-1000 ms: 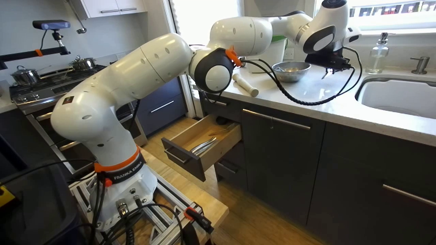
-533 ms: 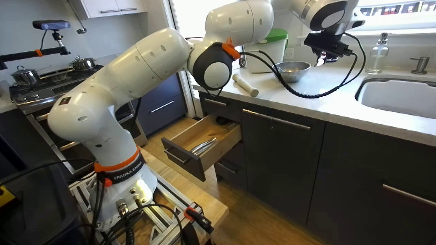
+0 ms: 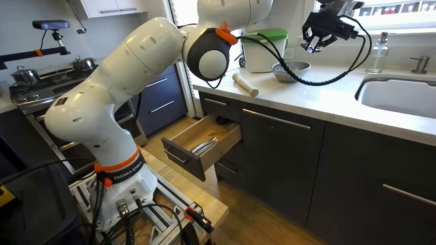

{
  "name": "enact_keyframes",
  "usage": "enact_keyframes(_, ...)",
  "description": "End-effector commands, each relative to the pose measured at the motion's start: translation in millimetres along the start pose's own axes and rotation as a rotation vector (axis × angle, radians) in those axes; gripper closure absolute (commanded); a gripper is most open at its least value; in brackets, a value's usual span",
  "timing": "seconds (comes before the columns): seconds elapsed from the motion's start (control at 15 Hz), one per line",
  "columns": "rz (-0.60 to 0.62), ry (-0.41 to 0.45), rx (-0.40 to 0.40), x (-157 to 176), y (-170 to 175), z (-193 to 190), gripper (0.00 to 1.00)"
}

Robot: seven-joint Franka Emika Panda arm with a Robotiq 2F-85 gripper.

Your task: Pick up the scissors and place it in between the wooden rolling pin and the silver bowl

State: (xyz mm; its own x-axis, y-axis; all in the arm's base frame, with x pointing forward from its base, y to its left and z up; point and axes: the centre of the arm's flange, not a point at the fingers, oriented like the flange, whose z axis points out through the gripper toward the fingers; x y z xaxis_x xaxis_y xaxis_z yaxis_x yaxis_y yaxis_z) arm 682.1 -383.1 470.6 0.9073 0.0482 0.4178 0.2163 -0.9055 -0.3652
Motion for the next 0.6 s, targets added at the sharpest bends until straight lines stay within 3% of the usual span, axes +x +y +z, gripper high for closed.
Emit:
enact_keyframes(0.0, -0.108, -0.007, 0.044, -28.9, -32.9, -12.6, 0.94)
enact_keyframes(0.4, -0.325, -0.007, 0.176, -33.5, -73.4, -21.4, 0.94)
enact_keyframes(0.53, -0.342, -0.034, 0.228, -30.2, -79.0, -26.1, 0.94)
